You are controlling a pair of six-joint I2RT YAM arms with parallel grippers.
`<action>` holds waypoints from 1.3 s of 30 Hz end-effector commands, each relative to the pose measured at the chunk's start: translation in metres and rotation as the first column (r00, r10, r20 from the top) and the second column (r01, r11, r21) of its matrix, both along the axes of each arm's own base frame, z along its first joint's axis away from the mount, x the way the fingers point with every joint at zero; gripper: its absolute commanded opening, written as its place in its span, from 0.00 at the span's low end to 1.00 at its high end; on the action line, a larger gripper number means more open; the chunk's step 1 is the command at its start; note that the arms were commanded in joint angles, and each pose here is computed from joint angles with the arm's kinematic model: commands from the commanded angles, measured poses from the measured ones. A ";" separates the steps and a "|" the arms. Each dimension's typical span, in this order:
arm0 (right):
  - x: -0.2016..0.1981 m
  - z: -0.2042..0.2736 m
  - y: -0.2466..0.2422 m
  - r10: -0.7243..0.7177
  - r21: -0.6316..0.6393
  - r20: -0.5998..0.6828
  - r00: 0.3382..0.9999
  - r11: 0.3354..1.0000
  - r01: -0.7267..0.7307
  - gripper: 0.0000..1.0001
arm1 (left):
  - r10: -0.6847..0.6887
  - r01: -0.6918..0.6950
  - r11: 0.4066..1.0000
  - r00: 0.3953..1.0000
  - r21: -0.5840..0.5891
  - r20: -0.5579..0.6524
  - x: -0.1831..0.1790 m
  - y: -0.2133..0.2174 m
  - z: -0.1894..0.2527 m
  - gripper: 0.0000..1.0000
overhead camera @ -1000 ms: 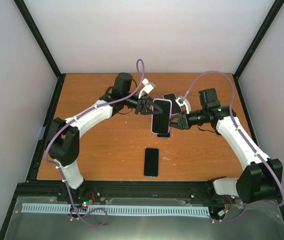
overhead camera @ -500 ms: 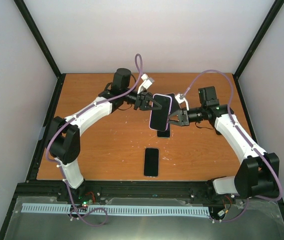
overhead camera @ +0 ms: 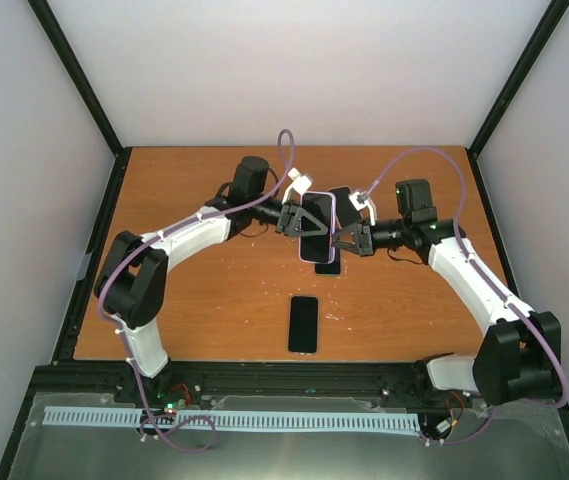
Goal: Take the phone out of the phone case
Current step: Remove the phone case from the phone.
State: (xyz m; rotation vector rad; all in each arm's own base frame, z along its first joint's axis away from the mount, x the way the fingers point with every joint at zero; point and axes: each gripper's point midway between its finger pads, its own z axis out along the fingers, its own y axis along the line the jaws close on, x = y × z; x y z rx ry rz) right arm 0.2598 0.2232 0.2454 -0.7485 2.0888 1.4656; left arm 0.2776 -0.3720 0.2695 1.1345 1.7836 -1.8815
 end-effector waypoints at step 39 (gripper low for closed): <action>0.042 -0.121 -0.134 -0.665 -0.661 -0.163 0.728 0.622 0.420 0.03 | 0.626 -0.767 0.614 0.618 0.189 0.476 -0.003 -0.102 -0.111 0.59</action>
